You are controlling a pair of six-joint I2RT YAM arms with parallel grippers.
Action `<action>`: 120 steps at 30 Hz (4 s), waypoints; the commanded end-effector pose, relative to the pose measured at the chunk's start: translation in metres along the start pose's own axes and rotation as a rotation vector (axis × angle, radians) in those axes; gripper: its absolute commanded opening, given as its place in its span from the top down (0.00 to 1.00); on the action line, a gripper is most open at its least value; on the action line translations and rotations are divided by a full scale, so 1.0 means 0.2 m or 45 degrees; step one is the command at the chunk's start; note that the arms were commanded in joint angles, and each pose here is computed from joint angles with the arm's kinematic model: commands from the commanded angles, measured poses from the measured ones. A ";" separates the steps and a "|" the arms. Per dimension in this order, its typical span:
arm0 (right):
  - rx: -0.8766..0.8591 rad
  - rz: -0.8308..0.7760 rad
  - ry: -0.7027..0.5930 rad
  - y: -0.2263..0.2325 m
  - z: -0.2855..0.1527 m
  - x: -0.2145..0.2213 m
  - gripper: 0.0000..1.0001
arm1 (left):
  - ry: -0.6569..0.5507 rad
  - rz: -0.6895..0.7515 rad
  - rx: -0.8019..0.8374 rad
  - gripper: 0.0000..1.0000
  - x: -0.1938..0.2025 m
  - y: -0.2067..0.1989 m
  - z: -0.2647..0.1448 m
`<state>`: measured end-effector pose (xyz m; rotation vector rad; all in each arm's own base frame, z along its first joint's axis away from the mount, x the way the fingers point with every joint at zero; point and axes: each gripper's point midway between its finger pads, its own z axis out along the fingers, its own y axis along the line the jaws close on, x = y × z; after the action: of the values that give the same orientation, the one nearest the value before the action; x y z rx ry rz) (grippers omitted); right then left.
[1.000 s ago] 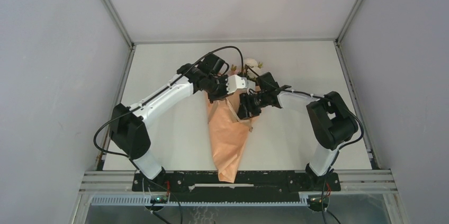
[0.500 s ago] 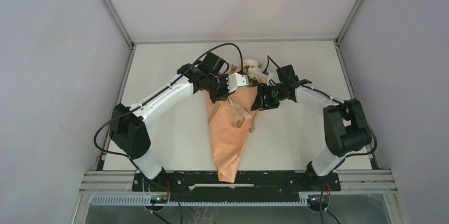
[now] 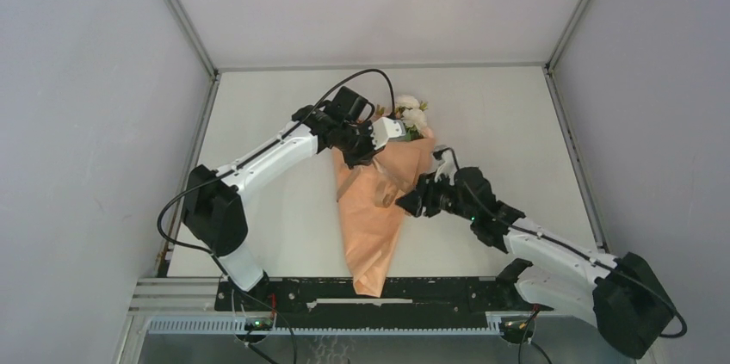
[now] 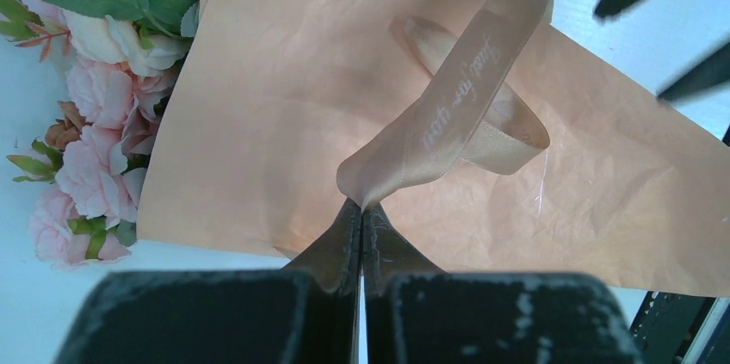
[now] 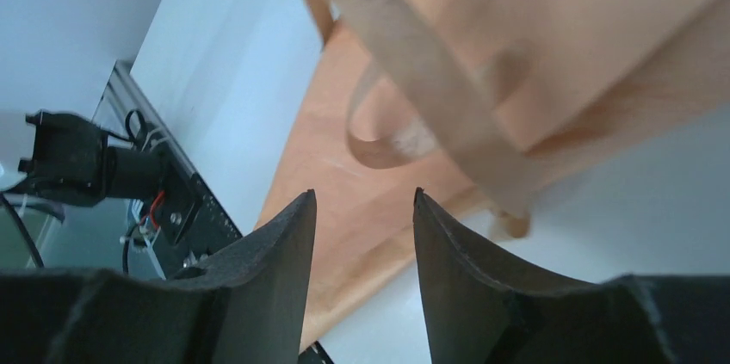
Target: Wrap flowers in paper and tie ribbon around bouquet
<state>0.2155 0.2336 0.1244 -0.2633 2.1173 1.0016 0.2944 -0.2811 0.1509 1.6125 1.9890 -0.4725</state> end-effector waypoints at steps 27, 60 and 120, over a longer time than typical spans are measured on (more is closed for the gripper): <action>0.097 0.225 -0.021 -0.07 0.41 0.02 1.00 | 0.041 -0.069 0.218 0.73 0.09 -0.15 0.11; 0.050 0.208 0.109 -0.08 0.37 0.11 1.00 | 0.311 0.229 0.167 0.50 0.69 0.15 0.16; -0.121 0.011 0.255 0.09 0.20 0.15 1.00 | 0.246 0.073 -0.134 1.00 0.57 0.30 -0.05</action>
<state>0.2138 0.2645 0.0663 -0.2691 2.3469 1.0527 0.3179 -0.1725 0.0660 1.7900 2.1059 -0.2734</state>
